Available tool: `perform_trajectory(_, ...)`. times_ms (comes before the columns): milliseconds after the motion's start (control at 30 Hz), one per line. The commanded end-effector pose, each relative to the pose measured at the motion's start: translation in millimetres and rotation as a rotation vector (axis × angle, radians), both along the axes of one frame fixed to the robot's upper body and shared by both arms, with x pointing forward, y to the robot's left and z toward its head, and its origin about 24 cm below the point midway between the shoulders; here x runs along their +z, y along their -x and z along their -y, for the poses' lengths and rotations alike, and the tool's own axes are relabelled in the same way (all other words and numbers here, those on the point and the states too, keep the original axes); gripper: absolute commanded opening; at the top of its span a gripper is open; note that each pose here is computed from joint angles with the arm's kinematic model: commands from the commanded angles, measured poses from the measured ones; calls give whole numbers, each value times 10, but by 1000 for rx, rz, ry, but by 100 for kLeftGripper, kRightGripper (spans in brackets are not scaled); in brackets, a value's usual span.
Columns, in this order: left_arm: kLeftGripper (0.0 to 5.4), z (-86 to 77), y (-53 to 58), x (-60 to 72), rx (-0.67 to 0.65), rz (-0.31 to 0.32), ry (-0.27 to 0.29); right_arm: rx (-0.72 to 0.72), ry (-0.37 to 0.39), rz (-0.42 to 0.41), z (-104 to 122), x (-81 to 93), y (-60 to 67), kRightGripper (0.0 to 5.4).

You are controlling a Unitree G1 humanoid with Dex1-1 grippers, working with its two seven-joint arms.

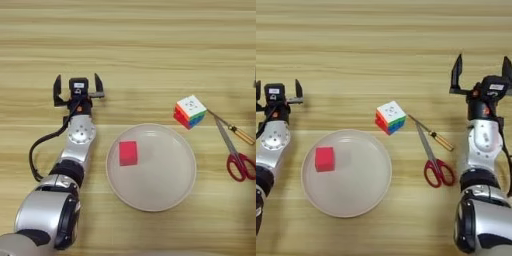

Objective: Move the objects on the table

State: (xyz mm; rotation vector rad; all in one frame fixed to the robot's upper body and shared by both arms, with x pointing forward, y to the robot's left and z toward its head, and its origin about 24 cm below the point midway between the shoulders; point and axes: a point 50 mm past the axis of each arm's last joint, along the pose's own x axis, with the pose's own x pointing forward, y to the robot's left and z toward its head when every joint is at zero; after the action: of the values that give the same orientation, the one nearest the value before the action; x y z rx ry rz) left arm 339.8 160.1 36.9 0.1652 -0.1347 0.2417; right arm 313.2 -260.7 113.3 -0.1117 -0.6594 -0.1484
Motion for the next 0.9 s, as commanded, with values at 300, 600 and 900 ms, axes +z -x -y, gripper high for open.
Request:
perform_trajectory(300,540,16,-13,9,6,-9,-12,554,105,-26,-723,247,271,537)
perform_trajectory(600,540,33,-23,20,16,-7,-12,982,202,-304,-1142,71,589,537)
perform_trajectory(900,540,75,-25,22,11,-8,-15,1325,366,-545,-1315,-149,885,537)
